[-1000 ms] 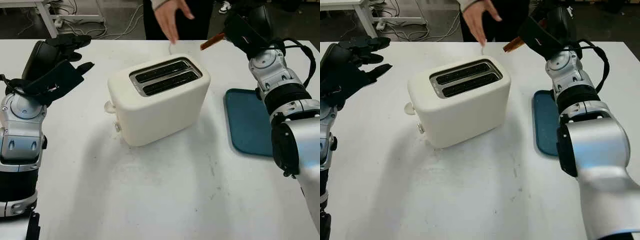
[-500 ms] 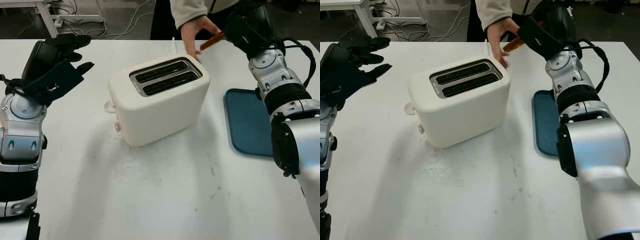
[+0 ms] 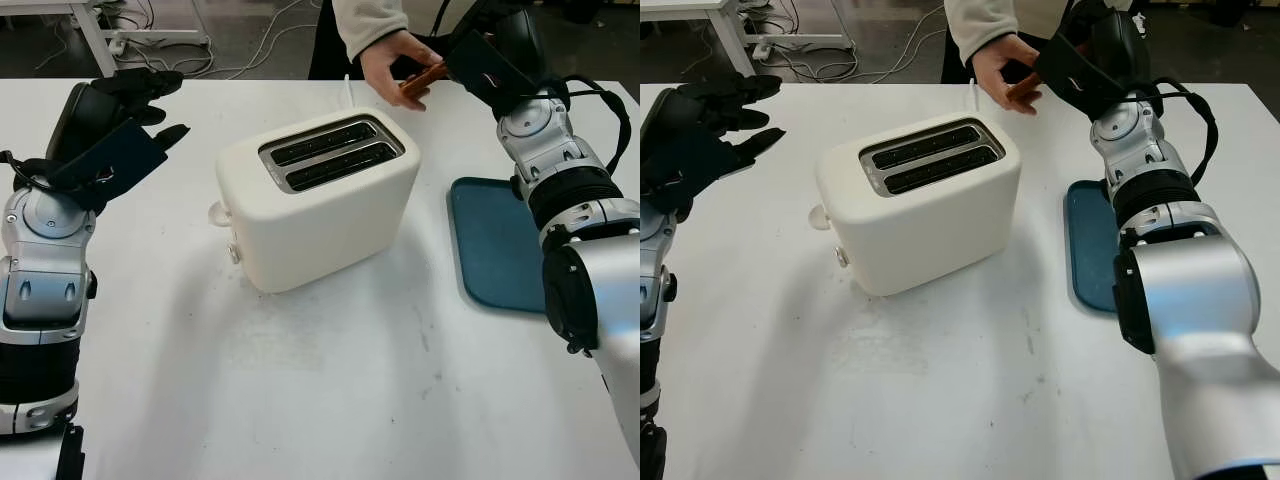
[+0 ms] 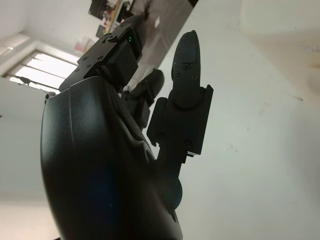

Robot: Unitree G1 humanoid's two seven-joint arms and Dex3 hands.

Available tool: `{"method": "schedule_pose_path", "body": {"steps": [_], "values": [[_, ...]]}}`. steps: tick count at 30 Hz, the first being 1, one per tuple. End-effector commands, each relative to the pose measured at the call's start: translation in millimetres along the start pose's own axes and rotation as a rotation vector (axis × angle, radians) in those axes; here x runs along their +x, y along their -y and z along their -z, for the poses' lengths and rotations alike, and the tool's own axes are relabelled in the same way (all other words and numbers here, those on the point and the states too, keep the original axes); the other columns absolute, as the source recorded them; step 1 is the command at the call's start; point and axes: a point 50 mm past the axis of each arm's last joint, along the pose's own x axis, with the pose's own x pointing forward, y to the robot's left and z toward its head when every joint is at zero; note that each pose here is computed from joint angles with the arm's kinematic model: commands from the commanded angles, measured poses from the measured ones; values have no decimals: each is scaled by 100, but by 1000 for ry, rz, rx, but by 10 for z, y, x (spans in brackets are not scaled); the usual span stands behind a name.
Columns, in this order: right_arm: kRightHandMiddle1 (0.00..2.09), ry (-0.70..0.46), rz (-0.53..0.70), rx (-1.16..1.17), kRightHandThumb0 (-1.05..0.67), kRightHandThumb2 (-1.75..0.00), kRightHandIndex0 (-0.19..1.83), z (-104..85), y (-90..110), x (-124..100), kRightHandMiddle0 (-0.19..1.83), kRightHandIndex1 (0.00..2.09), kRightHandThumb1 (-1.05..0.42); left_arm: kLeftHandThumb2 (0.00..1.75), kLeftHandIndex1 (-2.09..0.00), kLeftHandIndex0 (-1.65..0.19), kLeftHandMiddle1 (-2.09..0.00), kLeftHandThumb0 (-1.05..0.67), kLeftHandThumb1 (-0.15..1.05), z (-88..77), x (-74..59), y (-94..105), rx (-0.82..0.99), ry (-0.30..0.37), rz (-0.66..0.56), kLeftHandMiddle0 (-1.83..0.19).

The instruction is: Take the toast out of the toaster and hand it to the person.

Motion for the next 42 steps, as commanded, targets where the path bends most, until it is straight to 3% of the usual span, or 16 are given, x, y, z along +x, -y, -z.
{"method": "schedule_pose_path", "body": {"steps": [1, 14, 16, 17, 18, 19, 21, 22, 25, 30, 34, 38, 42], "values": [[175, -1, -8, 32, 5, -1, 79, 18, -15, -10, 57, 175, -91, 20, 0, -60, -54, -41, 92, -13, 0, -23, 16, 16, -1, -44], [175, -19, -55, -18, -5, -3, 73, 83, -83, -41, 54, 175, -89, 22, 0, -58, -52, -38, 92, 28, -25, -9, 3, -7, 5, -41], [169, -39, -82, 8, -19, -1, 52, 132, -87, -54, 46, 168, -85, 24, 0, -58, -52, -37, 92, 48, -43, -2, -1, -5, 7, -41], [129, -53, -107, 17, -27, 0, 52, 157, -85, -58, 48, 130, -84, 24, 0, -58, -51, -38, 92, 59, -54, 3, -14, -6, 4, -41], [75, -55, -135, 9, -34, 0, 57, 185, -80, -67, 57, 80, -83, 24, 0, -57, -51, -38, 92, 73, -68, 8, -31, -12, -1, -40], [45, -50, -156, 2, -41, 0, 60, 208, -76, -79, 60, 51, -83, 24, 0, -57, -51, -39, 92, 84, -81, 14, -44, -17, -7, -39], [11, -50, -194, -12, -53, 0, 52, 257, -76, -102, 53, 14, -81, 24, 0, -56, -49, -37, 92, 91, -116, 32, -60, -30, -18, -38], [5, -45, -202, -23, -56, 0, 49, 276, -78, -115, 50, 8, -81, 24, 0, -55, -49, -37, 92, 93, -133, 41, -68, -27, -22, -38], [1, -16, -212, -34, -56, 0, 38, 331, -93, -163, 40, 1, -79, 25, -1, -57, -51, -37, 92, 132, -189, 71, -90, -13, -32, -40], [0, 47, -218, 18, -49, 0, 33, 421, -131, -273, 31, 0, -77, 26, 0, -55, -51, -37, 92, 140, -315, 154, -147, -44, -59, -39], [0, 114, -236, 16, -59, -1, 27, 499, -166, -408, 23, 0, -79, 29, -1, -55, -53, -33, 92, 187, -432, 230, -201, -47, -57, -40], [0, 159, -249, 86, -64, -1, 20, 590, -197, -621, 19, 0, -81, 32, 0, -48, -54, -35, 92, 310, -584, 362, -331, -89, -38, -30], [1, 193, -246, 132, -64, -1, 14, 687, -228, -929, 14, 1, -84, 35, 0, -44, -54, -31, 92, 266, -747, 480, -368, -136, -46, -25]]}}
